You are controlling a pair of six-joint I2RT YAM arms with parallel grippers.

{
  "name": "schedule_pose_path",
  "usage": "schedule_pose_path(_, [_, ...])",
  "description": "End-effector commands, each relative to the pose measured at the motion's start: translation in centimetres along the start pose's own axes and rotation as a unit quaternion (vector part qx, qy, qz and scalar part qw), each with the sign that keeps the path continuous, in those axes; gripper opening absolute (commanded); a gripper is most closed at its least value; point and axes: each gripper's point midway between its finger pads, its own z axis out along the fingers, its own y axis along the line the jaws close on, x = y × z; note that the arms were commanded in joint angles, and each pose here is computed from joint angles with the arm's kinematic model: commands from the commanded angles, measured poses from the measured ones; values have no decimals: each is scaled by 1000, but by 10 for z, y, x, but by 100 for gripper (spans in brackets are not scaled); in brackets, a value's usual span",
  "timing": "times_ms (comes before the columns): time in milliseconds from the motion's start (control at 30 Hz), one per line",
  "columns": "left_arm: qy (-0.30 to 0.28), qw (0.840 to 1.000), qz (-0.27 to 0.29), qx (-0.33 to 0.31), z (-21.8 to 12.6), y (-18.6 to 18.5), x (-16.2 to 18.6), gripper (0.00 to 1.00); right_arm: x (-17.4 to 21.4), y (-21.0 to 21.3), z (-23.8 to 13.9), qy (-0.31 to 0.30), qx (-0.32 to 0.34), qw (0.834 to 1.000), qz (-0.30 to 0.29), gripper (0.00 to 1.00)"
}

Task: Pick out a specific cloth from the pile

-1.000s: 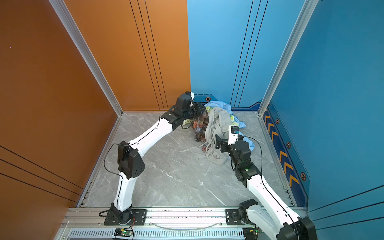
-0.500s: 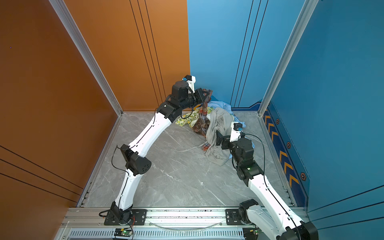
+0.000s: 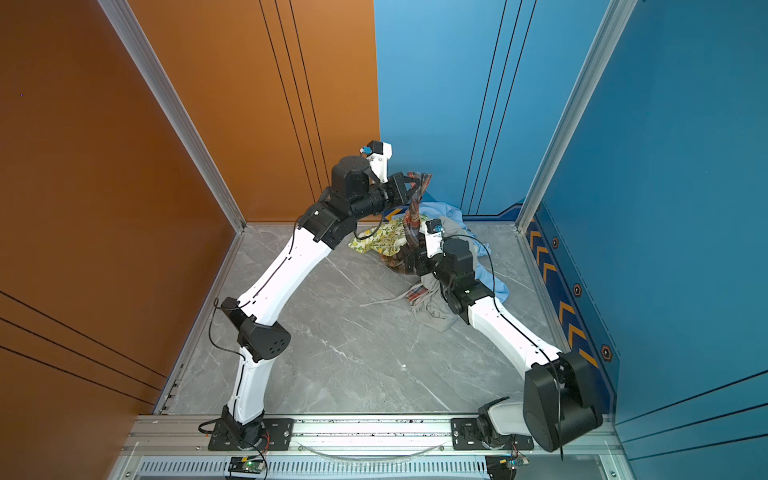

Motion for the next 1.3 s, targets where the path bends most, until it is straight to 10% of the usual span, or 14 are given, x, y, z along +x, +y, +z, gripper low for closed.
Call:
schedule_pose_path(0, [-23, 999, 21, 29, -20, -25, -19, 0, -10, -2, 23, 3, 5, 1000, -20, 85])
schedule_pose_path(233, [-29, 999, 29, 8, -36, -13, -28, 0, -39, -10, 33, -10, 27, 999, -19, 0])
schedule_pose_path(633, [-18, 996, 32, -77, -55, 63, -10, 2, -146, -33, 5, -91, 58, 994, -8, 0])
schedule_pose_path(1000, [-7, 993, 52, -101, -73, 117, 29, 60, -249, -42, -30, -202, 56, 977, 46, 0])
schedule_pose_path(1267, [46, 990, 117, -63, -75, 139, 102, 98, -247, -35, -40, -201, 71, 976, 54, 0])
